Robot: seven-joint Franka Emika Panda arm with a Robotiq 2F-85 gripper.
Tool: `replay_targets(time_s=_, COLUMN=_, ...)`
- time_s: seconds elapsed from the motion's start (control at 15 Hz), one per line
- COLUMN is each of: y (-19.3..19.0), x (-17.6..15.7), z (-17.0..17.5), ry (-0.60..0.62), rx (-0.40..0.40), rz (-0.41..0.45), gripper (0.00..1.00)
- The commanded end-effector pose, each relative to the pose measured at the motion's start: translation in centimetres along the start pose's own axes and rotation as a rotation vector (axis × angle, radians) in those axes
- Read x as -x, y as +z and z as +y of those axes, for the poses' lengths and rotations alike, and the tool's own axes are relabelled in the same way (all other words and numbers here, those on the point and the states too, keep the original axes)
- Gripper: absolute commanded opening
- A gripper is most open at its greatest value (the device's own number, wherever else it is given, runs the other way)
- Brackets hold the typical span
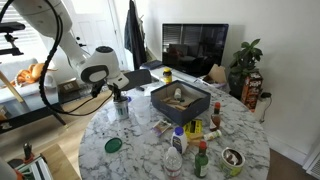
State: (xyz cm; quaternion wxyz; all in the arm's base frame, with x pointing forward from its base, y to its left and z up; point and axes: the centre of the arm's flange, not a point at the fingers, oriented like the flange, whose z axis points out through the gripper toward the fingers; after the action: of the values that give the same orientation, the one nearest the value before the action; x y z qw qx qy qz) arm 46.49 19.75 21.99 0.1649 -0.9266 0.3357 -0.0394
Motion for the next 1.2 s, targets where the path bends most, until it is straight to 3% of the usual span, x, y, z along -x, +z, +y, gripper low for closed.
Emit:
replay_targets(time_s=0.0, y=-1.3, x=0.0, z=1.0, ry=0.000, rx=-0.042, rz=0.007, gripper=0.05)
replay_targets(time_s=0.07, y=-1.5, x=0.0, z=1.0, ry=0.002, rx=-0.049, rz=0.009, gripper=0.02)
replay_targets(time_s=0.33, y=-1.9, x=-0.2, z=0.9, ry=0.005, rx=-0.067, rz=0.008, gripper=0.08)
replay_targets(time_s=0.47, y=-1.9, x=-0.2, z=0.9, ry=-0.002, rx=-0.068, rz=0.006, gripper=0.33)
replay_targets(time_s=0.73, y=-2.3, x=0.1, z=0.7, ry=-0.013, rx=-0.077, rz=0.003, gripper=0.58)
replay_targets(time_s=0.87, y=-3.0, x=0.7, z=0.8, ry=0.043, rx=-0.023, rz=0.002, gripper=0.73)
replay_targets(time_s=1.13, y=-2.0, x=3.5, z=3.6, ry=0.164, rx=0.042, rz=-0.098, gripper=1.00)
